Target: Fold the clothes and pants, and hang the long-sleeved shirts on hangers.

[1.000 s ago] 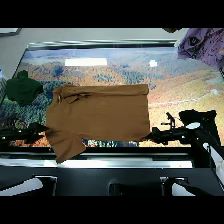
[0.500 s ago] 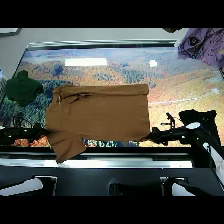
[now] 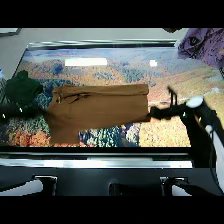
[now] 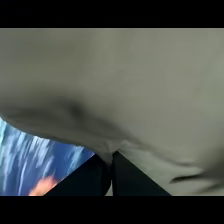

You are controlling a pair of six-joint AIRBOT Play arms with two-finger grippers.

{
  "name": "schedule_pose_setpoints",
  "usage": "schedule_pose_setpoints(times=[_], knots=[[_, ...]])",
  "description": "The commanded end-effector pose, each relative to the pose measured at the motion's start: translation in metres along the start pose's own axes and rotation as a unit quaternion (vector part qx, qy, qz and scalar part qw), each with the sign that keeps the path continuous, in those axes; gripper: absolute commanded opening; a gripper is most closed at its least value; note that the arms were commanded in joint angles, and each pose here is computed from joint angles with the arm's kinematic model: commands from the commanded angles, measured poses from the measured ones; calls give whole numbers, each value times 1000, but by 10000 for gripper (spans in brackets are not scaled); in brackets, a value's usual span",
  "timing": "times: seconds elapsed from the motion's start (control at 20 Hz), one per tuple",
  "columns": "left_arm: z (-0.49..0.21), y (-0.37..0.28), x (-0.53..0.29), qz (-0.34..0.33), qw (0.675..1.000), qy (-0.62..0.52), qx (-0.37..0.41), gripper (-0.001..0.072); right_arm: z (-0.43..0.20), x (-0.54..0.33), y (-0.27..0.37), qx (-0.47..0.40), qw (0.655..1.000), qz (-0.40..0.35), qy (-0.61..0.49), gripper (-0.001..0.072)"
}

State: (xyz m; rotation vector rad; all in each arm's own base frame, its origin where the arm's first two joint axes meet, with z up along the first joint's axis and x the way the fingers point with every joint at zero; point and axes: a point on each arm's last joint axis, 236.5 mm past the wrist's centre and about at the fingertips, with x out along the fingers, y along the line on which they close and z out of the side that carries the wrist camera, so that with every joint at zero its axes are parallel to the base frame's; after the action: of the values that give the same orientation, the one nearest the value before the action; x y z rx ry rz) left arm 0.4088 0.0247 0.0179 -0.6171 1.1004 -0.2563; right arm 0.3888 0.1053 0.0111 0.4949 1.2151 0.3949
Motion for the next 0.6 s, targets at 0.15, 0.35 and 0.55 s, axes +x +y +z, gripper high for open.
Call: schedule_pose_setpoints(times=[0.15, 0.35, 0.55], knots=[[160, -176, -209, 122, 923, -283, 229, 17, 177, -233, 131, -139, 929, -73, -336, 30], [124, -249, -350, 134, 854, -434, 256, 17, 140, -368, 217, -208, 866, -44, -454, 30], [37, -257, -415, 159, 822, -487, 248, 18, 61, -443, 250, -221, 833, -30, -507, 30]])
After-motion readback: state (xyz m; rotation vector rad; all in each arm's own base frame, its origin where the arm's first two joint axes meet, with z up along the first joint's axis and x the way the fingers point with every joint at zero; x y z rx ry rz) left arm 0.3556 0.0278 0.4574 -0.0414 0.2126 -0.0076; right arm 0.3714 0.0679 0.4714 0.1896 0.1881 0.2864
